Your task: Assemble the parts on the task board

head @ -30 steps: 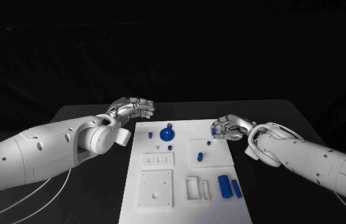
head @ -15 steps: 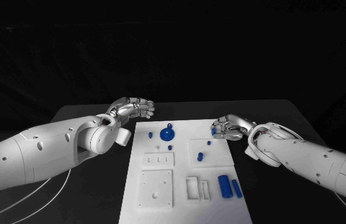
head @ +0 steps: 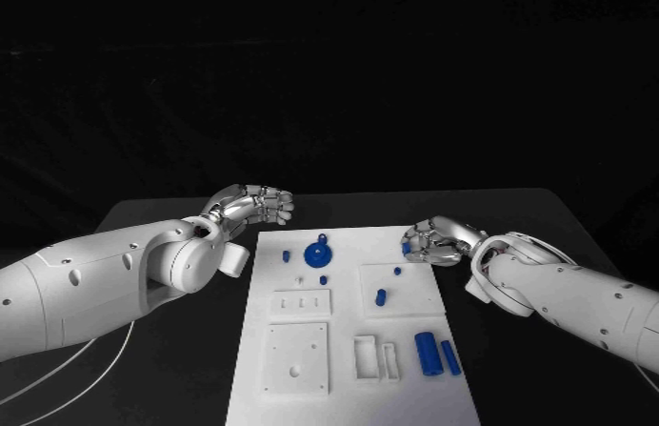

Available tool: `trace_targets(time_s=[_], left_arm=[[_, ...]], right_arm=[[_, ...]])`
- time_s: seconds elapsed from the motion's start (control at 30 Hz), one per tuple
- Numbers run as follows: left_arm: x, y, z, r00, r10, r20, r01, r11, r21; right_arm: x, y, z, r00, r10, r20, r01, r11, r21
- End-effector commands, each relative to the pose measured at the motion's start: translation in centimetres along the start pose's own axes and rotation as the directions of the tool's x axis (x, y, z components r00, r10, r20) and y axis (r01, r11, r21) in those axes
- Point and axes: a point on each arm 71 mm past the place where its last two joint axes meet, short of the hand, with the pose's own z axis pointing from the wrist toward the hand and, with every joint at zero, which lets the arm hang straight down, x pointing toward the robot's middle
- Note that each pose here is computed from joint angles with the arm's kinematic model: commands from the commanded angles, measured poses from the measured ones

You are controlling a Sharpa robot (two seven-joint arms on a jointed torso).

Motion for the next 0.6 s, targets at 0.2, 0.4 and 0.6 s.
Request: trace_targets(time_s=[0.2,0.4,0.6], left_arm=[[0.23,-0.12,0.0,1.0,0.0,-0.017,0.001,1.0,0.009],[0.22,-0.12,0.01,1.0,0.0,-0.016,0.0,1.0,0.008],[0.19,-0.11,0.0,1.0,0.001,-0.015,0.0,1.0,0.008]], right_arm=[[0.02,0.15,0.04,1.0,-0.009,0.019,0.009,1.0,0.003],[0.14,0.19,0.01,1.0,-0.007,0.013,0.007,1.0,0.005],[0.19,0.22,0.01,1.0,-0.008,0.012,0.008,1.0,0.008]])
